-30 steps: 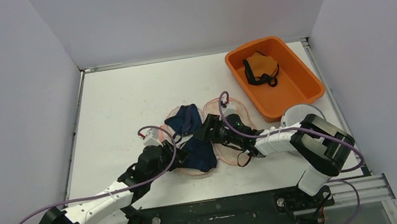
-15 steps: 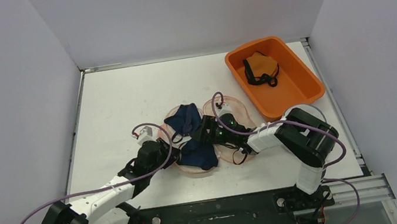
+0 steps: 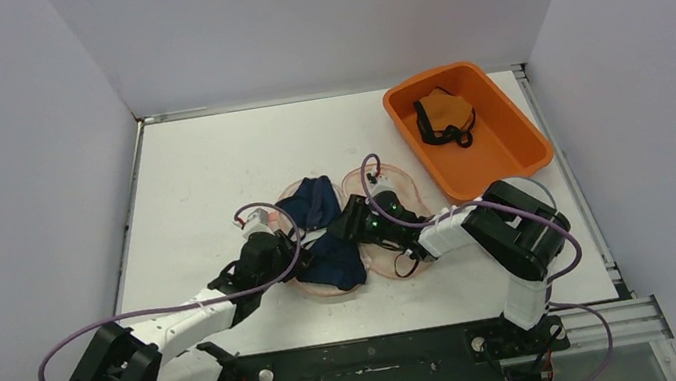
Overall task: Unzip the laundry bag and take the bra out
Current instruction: Pick up the bra from the laundry bag.
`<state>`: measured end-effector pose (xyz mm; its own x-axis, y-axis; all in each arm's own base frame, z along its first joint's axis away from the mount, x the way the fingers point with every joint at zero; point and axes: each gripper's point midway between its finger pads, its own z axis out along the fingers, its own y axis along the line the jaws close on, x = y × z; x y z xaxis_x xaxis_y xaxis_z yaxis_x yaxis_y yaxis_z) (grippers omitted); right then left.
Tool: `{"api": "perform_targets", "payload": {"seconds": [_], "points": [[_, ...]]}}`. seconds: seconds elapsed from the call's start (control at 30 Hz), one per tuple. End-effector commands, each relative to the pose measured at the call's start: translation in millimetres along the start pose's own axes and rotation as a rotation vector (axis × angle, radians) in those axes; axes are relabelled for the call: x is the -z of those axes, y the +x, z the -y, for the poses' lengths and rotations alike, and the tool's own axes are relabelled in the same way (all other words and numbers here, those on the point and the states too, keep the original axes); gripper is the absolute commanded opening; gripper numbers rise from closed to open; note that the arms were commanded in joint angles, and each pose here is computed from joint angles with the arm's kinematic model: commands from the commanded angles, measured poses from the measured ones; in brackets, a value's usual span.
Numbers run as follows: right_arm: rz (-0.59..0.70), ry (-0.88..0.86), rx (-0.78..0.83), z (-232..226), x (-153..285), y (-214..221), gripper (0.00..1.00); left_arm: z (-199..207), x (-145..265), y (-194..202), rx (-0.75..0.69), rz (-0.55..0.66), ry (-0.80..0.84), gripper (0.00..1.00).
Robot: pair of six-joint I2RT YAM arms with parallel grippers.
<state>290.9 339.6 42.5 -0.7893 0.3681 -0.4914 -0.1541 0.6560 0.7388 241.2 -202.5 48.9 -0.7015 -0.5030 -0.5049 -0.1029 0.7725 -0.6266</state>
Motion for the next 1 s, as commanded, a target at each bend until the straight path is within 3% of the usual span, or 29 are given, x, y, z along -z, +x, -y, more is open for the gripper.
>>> {"api": "perform_targets", "payload": {"seconds": [0.0,0.07,0.2,0.67,0.97], "points": [[0.06,-0.091,-0.012,-28,-4,-20,0.51,26,-2,-14,-0.011,0.03,0.08,0.23],[0.062,-0.085,-0.015,-28,-6,-21,0.59,26,-4,-12,-0.017,0.019,0.082,0.23],[0.059,-0.086,-0.032,-28,-10,-21,0.58,25,-7,-7,-0.018,-0.002,0.085,0.22],[0.052,-0.124,-0.016,-34,-6,-19,0.07,27,-4,-3,-0.015,-0.02,0.1,0.22],[0.073,-0.043,0.202,-39,19,-32,0.05,38,24,-24,0.006,0.041,0.136,0.26]]}}
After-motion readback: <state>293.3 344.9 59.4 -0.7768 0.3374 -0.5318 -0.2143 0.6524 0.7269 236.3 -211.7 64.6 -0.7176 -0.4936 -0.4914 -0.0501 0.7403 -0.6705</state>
